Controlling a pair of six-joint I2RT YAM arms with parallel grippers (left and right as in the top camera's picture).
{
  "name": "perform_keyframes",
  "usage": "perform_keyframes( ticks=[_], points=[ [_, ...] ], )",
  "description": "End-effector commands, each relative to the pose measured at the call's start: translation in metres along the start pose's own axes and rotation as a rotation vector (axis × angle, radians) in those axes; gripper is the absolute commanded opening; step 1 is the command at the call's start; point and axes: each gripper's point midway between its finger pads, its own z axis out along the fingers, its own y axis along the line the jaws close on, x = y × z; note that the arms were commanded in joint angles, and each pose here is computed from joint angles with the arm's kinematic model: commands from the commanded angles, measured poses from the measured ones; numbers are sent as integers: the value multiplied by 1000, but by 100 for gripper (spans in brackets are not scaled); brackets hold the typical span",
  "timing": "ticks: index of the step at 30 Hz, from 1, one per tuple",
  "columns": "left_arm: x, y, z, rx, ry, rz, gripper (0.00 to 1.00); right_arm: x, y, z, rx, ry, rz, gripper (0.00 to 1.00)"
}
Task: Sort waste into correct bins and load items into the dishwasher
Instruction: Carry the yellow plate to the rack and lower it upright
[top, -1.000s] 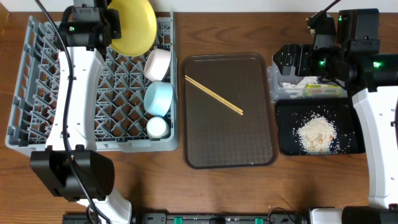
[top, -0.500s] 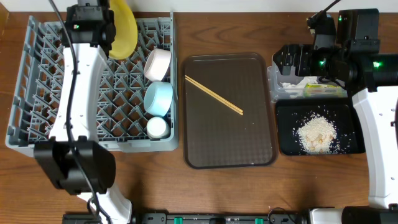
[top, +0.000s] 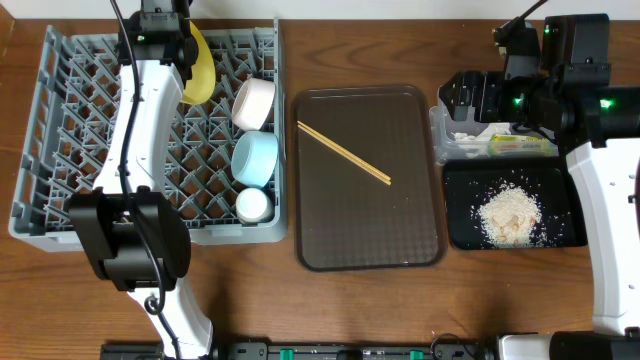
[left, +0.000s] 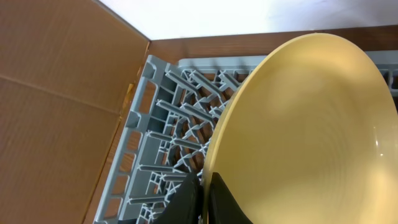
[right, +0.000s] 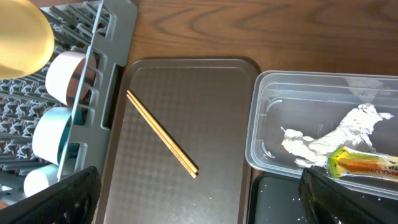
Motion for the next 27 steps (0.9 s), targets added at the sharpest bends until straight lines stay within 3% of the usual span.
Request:
perform_keyframes(
  ticks=[1,5,7,14,18,21,23,27],
  points=[
    [1,2,-1,-26,4,8,8,-3,0,-1,5,-6,-7,99],
    [0,-3,-4,-18,0,9,36,-3,0,-1,5,-6,-6,99],
    [0,-6,-5,-11,-2,12,41,-3,0,-1,5,-6,-7,99],
    [1,-11,-5,20,-1,14,45,-2,0,-1,5,-6,-6,99],
    [5,-37,-7,168,7,24,45,-3,0,-1,5,-7,-6,99],
    [7,-56,-7,283,23,-61,34,-2,0,-1,5,-6,-6,99],
    [9,-70,-4,359,41,-126,14,-2,0,-1,5,-6,-6,99],
    [18,-86,8,416,90,-199,8,-2,0,-1,5,-6,-6,99]
  ],
)
